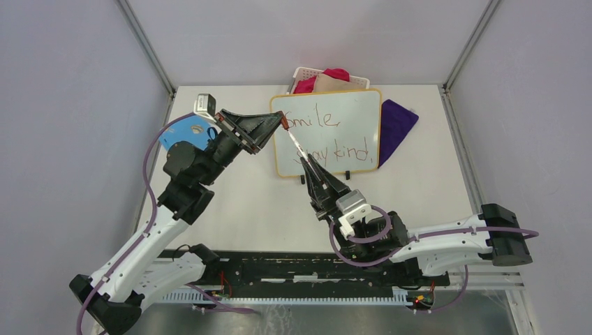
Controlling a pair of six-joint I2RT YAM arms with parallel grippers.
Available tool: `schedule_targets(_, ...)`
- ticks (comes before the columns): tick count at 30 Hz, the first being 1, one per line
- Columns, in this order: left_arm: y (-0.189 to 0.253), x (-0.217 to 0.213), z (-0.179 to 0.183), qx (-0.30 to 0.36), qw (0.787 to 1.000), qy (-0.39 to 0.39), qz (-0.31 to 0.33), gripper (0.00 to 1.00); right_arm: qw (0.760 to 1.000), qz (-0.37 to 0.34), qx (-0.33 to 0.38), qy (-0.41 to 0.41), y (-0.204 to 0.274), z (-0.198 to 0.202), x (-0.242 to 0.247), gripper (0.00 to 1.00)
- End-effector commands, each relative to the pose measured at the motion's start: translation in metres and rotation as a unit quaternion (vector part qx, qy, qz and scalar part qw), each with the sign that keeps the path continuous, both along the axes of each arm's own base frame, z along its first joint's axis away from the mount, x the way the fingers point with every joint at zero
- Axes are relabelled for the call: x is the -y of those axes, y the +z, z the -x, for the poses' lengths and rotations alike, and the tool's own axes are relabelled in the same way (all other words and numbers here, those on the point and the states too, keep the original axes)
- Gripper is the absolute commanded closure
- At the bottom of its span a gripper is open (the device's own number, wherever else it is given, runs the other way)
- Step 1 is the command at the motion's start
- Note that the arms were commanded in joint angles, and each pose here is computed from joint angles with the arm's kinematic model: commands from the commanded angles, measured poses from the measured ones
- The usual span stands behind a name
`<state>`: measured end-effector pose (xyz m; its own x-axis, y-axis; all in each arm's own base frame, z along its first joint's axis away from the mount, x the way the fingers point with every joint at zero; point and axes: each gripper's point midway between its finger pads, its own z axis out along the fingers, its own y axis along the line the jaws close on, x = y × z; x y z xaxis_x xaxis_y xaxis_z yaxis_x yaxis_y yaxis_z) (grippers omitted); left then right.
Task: Write a sentence on the whiteboard
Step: Close the whiteboard marker at the center of the board.
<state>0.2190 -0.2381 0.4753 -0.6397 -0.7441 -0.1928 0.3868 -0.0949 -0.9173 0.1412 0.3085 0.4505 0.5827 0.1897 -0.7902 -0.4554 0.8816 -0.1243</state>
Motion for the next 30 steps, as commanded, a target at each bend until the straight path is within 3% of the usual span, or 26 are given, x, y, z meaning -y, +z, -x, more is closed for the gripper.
schedule_targets(1,0.0017,-0.0024,0.0019,0.026,0.999,0.014,-0.013,0.98,0.999,-0.046,-0.002,0.002,0.0215,-0.0006,0.0105,1.00)
schedule_targets(30,0.0018,-0.0047,0.0049,0.029,0.999,0.018,-0.016,0.98,0.999,-0.045,-0.004,-0.004,0.0201,-0.0021,0.0100,1.00)
